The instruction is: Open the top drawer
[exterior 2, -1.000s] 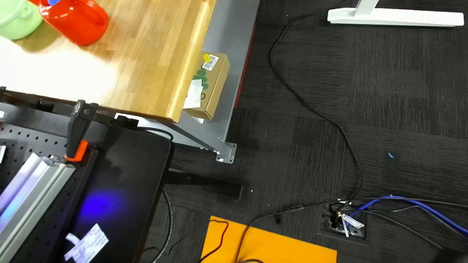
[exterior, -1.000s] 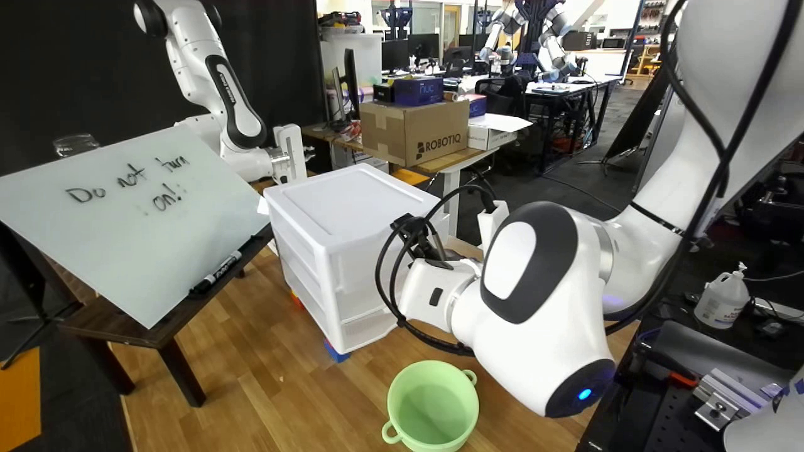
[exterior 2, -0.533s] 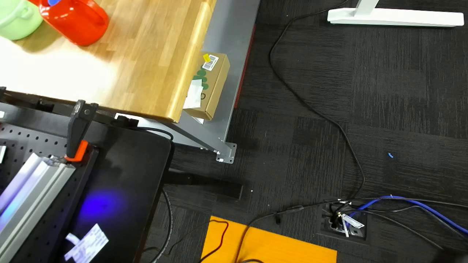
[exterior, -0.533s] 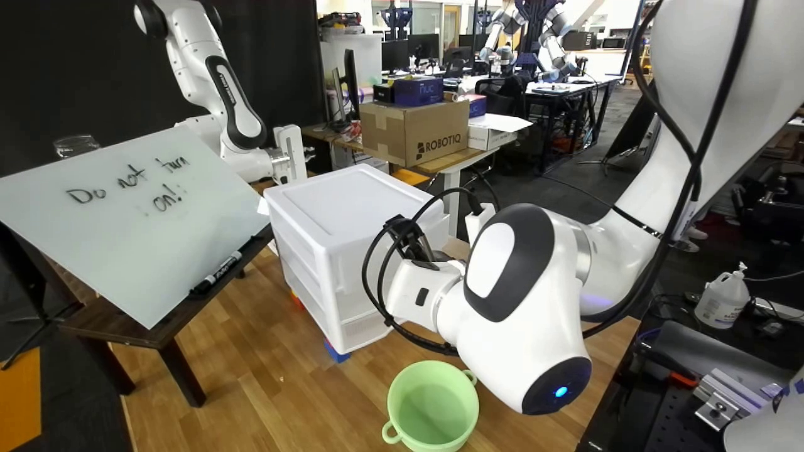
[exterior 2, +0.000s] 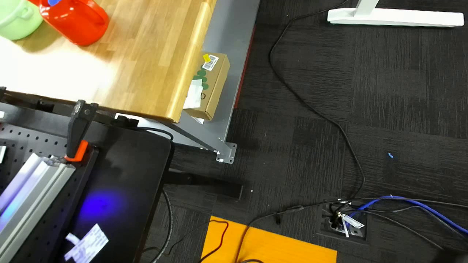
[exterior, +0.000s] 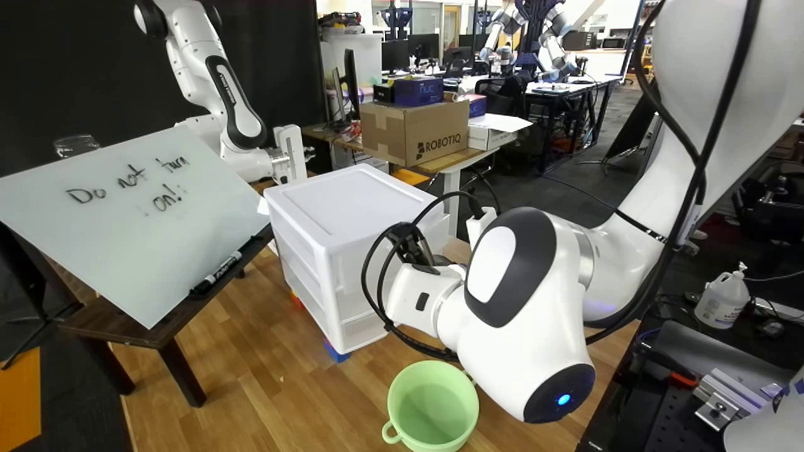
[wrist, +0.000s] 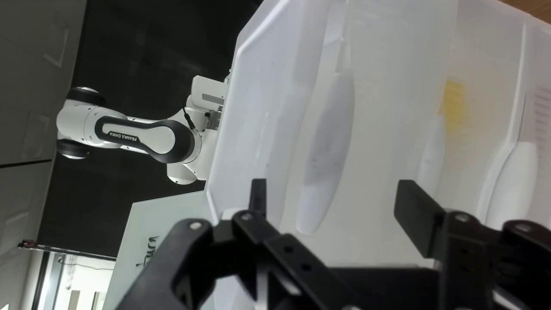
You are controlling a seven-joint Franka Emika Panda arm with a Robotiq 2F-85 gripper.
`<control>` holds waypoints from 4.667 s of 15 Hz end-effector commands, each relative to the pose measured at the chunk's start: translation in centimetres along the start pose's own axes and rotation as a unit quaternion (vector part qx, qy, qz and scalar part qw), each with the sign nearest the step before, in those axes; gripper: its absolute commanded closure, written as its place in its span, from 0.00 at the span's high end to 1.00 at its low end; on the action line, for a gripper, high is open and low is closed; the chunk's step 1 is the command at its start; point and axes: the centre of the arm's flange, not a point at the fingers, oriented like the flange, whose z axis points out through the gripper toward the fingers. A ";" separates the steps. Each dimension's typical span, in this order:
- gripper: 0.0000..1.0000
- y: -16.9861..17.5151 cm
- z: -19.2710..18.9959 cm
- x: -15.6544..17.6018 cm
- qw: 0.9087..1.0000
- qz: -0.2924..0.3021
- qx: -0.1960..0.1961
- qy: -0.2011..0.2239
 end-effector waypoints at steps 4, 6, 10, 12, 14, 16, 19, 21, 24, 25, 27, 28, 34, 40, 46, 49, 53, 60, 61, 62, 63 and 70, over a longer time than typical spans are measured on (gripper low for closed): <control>0.26 0.3 -0.6 0.0 1.000 0.003 -0.002 -0.006; 0.12 0.3 -0.7 0.0 1.000 0.005 -0.003 -0.006; 0.05 0.7 -0.9 0.1 1.000 0.017 -0.009 -0.008; 0.05 0.7 -1.0 0.1 1.000 0.021 -0.008 -0.008; 0.05 0.8 -0.9 0.1 1.000 0.021 -0.007 -0.009; 0.05 0.9 -0.9 0.1 1.000 0.020 -0.008 -0.009; 0.05 0.9 -0.9 0.1 1.000 0.020 -0.010 -0.010; 0.05 1.1 -1.0 0.1 1.000 0.020 -0.014 -0.012; 0.05 1.3 -1.2 -0.1 0.999 0.019 -0.019 -0.019; 0.05 1.3 -1.3 -0.1 0.999 0.018 -0.020 -0.021; 0.05 1.4 -1.6 -0.2 0.999 0.019 -0.022 -0.029; 0.05 1.4 -1.7 -0.2 0.999 0.021 -0.022 -0.032; 0.05 1.6 -2.2 0.0 0.999 0.026 -0.024 -0.037; 0.05 1.1 -3.5 0.3 0.998 0.027 -0.026 -0.040; 0.05 0.4 -5.7 0.6 0.998 0.027 -0.036 -0.047; 0.05 0.1 -6.5 0.7 0.997 0.028 -0.043 -0.050; 0.05 -0.8 -7.7 0.7 0.997 0.036 -0.049 -0.052; 0.05 -2.9 -10.7 0.3 0.994 0.066 -0.072 -0.058; 0.05 -3.1 -11.1 0.1 0.993 0.072 -0.077 -0.060; 0.05 -3.3 -11.4 -0.1 0.992 0.077 -0.082 -0.061; 0.05 -3.4 -11.6 -0.3 0.991 0.081 -0.086 -0.063; 0.05 -4.2 -12.1 -0.8 0.989 0.093 -0.096 -0.064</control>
